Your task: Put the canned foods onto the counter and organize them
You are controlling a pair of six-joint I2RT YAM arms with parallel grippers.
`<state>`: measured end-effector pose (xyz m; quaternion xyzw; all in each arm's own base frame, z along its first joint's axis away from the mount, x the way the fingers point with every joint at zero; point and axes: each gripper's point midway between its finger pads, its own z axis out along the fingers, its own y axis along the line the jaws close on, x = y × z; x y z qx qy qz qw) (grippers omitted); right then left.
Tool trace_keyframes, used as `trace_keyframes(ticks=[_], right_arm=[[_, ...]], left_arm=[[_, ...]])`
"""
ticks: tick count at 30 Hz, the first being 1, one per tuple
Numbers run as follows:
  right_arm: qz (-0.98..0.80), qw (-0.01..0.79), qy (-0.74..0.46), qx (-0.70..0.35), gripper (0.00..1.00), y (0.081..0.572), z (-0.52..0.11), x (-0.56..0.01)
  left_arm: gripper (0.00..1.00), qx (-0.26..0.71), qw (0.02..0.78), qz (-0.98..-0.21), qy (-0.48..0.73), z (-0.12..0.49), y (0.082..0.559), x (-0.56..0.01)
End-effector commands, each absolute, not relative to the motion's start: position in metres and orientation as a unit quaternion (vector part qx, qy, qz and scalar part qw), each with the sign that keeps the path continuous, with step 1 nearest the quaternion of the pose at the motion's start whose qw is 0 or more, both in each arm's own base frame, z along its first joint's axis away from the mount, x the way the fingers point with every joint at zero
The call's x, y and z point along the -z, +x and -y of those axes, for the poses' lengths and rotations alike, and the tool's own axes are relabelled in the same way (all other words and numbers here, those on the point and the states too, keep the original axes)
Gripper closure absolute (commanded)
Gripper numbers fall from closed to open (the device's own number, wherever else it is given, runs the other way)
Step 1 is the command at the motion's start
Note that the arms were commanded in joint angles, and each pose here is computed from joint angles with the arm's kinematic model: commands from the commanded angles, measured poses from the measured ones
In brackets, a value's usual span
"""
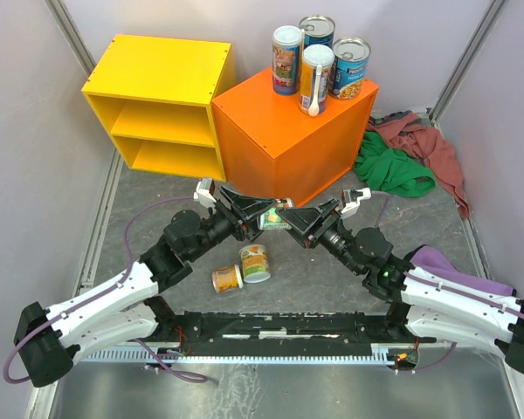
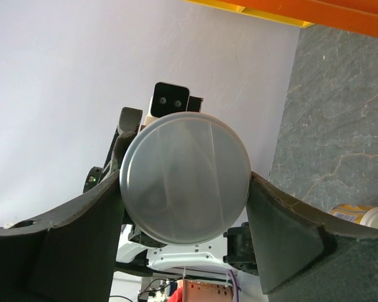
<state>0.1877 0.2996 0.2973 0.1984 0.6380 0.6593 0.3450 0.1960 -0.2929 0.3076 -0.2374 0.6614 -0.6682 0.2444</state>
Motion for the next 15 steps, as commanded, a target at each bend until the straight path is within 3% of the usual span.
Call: trace_keyframes(ticks=[1,15], right_arm=[[-0.603,0.345,0.181,-0.696,0.51,0.180,-0.299,-0.323],[-0.641,0.388,0.110,-0.653,0.72,0.178,-0.305,-0.341]], left_arm=[[0.90,0.709,0.245,-0.624,-0.217,0.292,0.190,-0.342],[0.53,0.679,0.284,-0.645,-0.207,0.286,0.194,-0.341]])
